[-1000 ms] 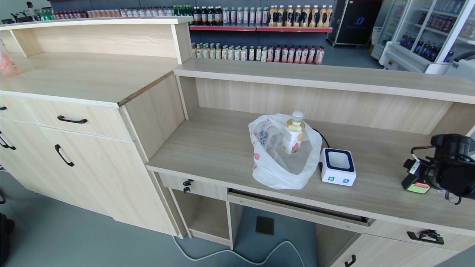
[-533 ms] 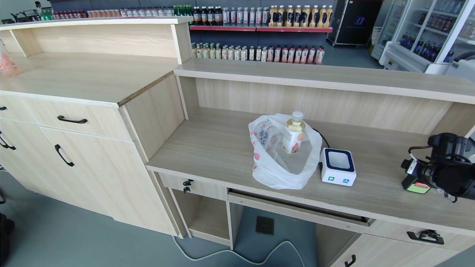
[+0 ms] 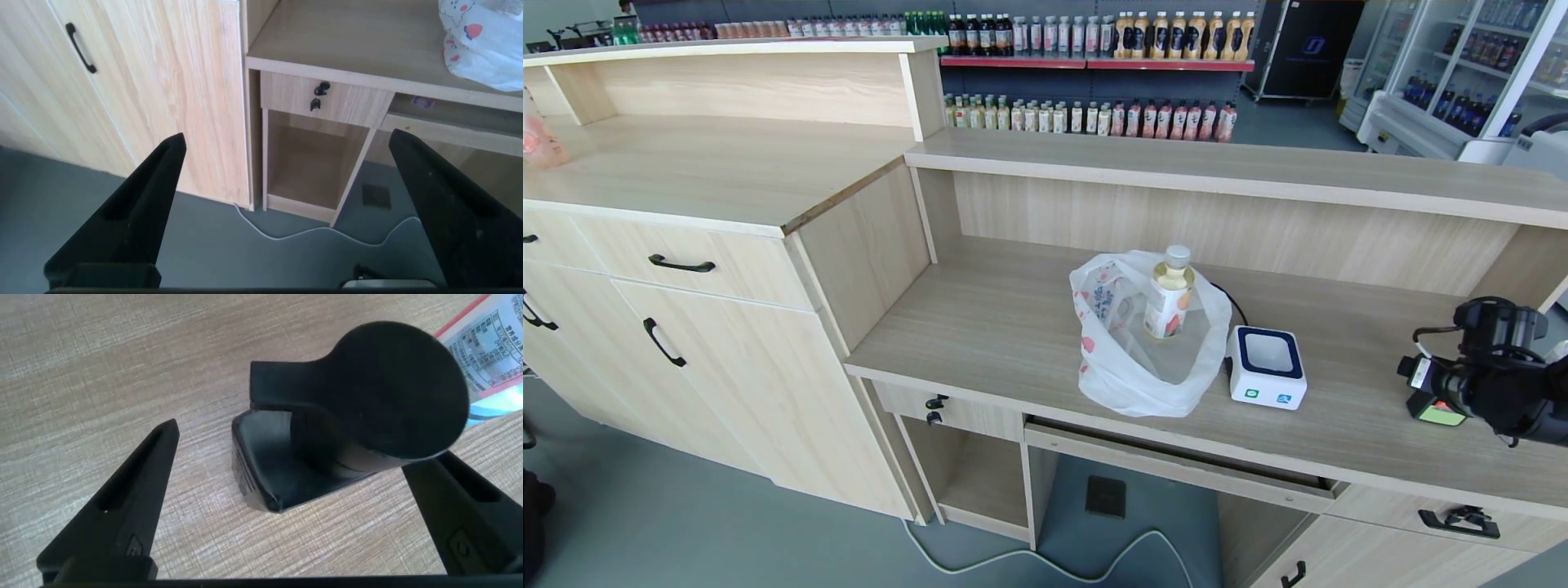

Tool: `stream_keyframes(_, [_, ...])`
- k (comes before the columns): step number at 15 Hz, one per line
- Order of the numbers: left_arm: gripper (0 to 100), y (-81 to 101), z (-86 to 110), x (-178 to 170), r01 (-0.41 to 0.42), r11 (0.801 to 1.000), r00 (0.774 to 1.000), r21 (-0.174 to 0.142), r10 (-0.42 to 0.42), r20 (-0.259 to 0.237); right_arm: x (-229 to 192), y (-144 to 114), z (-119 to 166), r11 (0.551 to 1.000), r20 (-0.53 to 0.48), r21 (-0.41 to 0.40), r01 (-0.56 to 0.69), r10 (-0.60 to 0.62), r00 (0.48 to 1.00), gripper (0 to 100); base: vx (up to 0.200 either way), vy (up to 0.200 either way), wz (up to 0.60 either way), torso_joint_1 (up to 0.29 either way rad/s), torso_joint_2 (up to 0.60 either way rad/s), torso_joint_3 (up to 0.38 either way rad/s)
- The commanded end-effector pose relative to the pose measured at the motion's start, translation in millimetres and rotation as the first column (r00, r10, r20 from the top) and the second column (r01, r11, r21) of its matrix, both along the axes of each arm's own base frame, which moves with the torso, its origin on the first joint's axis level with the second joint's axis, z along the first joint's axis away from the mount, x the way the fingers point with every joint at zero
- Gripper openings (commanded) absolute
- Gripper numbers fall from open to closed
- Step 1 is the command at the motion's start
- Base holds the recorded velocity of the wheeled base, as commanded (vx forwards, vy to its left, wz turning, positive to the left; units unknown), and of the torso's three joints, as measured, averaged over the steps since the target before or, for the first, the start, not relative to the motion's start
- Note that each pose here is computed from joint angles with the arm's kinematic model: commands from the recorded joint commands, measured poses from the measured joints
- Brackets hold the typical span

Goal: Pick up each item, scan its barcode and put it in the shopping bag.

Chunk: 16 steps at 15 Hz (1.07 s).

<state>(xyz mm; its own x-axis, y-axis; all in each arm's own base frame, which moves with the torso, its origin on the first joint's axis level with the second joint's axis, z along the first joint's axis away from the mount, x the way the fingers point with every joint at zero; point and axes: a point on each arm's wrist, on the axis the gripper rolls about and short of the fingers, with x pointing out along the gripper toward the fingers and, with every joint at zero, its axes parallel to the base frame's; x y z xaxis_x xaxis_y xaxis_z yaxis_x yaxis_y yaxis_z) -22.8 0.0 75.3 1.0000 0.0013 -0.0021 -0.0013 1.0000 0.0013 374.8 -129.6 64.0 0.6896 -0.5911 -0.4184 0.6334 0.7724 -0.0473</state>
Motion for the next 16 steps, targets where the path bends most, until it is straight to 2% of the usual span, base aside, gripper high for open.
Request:
stream_keyframes(1, [100, 0.0, 0.0, 0.0, -0.002, 1.000, 1.000, 0.000, 0.002, 0.001, 3.6, 1.4, -2.6, 1.000, -0.003, -0.003, -0.008, 0.008, 1.000, 100, 0.000, 0.000, 0.00, 0.000, 0.00, 0.000])
stream_keyframes(13, [100, 0.0, 0.0, 0.0, 0.000, 1.000, 1.000, 0.000, 0.000, 0.001, 11.0, 5.6, -4.9, 0.999, 0.032, -0.025, -0.028, 0.029, 0.999, 100, 0.000, 0.000, 0.00, 0.000, 0.00, 0.000])
stream_keyframes(14, [100, 0.0, 0.0, 0.0, -0.002, 1.000, 1.000, 0.000, 0.002, 0.001, 10.7, 5.7, -5.3, 0.999, 0.029, -0.027, -0.029, 0.030, 0.999, 0, 0.000, 0.000, 0.00, 0.000, 0.00, 0.000])
stream_keyframes(16, [100, 0.0, 0.0, 0.0, 0.000, 1.000, 1.000, 0.000, 0.000, 0.001, 10.8, 5.7, -5.1, 0.999, 0.026, -0.033, -0.032, 0.033, 0.999, 0, 0.000, 0.000, 0.00, 0.000, 0.00, 0.000])
